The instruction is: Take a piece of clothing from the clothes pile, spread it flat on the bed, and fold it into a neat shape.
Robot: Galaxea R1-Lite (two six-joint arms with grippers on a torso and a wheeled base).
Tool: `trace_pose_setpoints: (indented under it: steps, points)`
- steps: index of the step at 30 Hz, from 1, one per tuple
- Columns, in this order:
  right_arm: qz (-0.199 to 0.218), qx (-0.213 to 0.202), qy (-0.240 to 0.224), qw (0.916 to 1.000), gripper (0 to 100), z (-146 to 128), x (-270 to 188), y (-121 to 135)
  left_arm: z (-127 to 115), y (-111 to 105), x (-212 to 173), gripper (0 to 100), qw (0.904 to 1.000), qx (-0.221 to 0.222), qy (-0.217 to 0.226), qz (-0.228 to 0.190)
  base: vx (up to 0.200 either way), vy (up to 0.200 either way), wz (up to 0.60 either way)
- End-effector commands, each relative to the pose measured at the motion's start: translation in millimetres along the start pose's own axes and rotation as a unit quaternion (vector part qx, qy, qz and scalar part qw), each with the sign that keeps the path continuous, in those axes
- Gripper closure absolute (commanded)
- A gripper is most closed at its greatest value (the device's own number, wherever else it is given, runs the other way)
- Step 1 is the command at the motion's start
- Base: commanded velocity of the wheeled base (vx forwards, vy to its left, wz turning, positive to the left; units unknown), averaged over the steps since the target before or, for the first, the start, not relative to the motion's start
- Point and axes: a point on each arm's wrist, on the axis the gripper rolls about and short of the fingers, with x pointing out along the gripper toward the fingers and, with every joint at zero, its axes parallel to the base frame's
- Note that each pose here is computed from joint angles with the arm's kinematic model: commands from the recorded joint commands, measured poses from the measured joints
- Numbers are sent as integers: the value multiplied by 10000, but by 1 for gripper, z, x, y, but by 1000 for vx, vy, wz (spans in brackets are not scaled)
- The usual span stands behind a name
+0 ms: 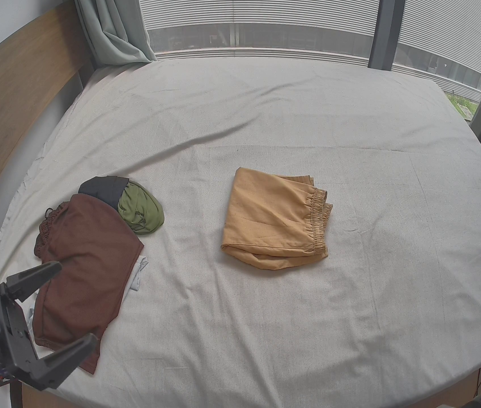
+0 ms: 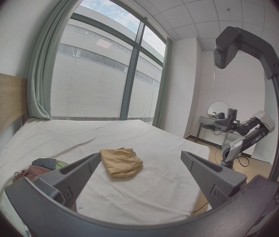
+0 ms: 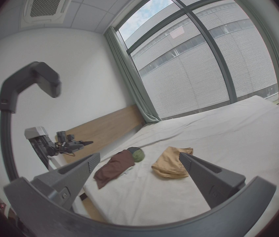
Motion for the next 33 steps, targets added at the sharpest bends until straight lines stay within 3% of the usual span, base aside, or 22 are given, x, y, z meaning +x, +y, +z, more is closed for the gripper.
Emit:
trace_pose_setpoints:
  steps: [1, 4, 8, 11, 13, 14, 15, 18, 19, 22, 25, 27, 29, 31, 33]
  points:
    - [898, -40, -384, 9952, 0, -22, -39, 24, 1, -16, -43, 0, 9973, 282, -401, 543, 0, 0, 0]
    - [538, -316, -287, 9976, 0, -28, -38, 20, -3, -23, -55, 0, 9967, 321, -450, 602, 0, 0, 0]
    - [-537, -854, -217, 9947, 0, -35, -38, 13, -11, -33, -71, 0, 9948, 375, -481, 812, 0, 0, 0]
    - [-1558, -1573, 75, 9752, 0, -42, -39, 6, -20, -40, -81, 0, 9938, 381, -412, 956, 0, 0, 0]
    - [-2235, -1682, 261, 9597, 0, -46, -40, 2, -26, -43, -85, 0, 9936, 371, -365, 1001, 0, 0, 0]
    - [-2235, -1682, 261, 9597, 0, -46, -40, 2, -26, -43, -85, 0, 9936, 371, -365, 1001, 0, 0, 0]
    - [-2624, -1654, 327, 9501, 0, -48, -41, 0, -29, -46, -89, 0, 9925, 398, -369, 1098, 0, 0, 0]
    - [-2894, -1629, 355, 9426, 0, -51, -42, 0, -34, -49, -92, 0, 9917, 409, -345, 1166, 0, 0, 0]
    - [-3106, -1632, 518, 9350, 0, -61, -46, 2, -40, -52, -94, 0, 9916, 372, -274, 1212, 0, 0, 0]
    - [-3170, -1579, 541, 9336, 0, -64, -48, 2, -47, -53, -95, 0, 9906, 298, -31, 1333, 0, 0, 0]
    - [-3739, -1246, 646, 9168, 0, -68, -50, -1, -49, -52, -96, 0, 9880, 250, 8, 1523, 0, 0, 0]
    - [-3782, -1163, 630, 9162, 0, -69, -50, -1, -50, -53, -97, 0, 9863, 249, 9, 1629, 0, 0, 0]
    - [-3752, -1174, 623, 9174, 0, -69, -50, -1, -67, -56, -101, 0, 9777, 98, 454, 2047, 0, 0, 0]
    - [-3758, -1188, 628, 9169, 0, -69, -50, -1, -66, -55, -101, 0, 9734, 120, 459, 2241, 0, 0, 0]
    - [-3716, -1186, 634, 9186, 0, -68, -50, -1, -64, -52, -103, 0, 9509, 268, 322, 3067, 0, 0, 0]
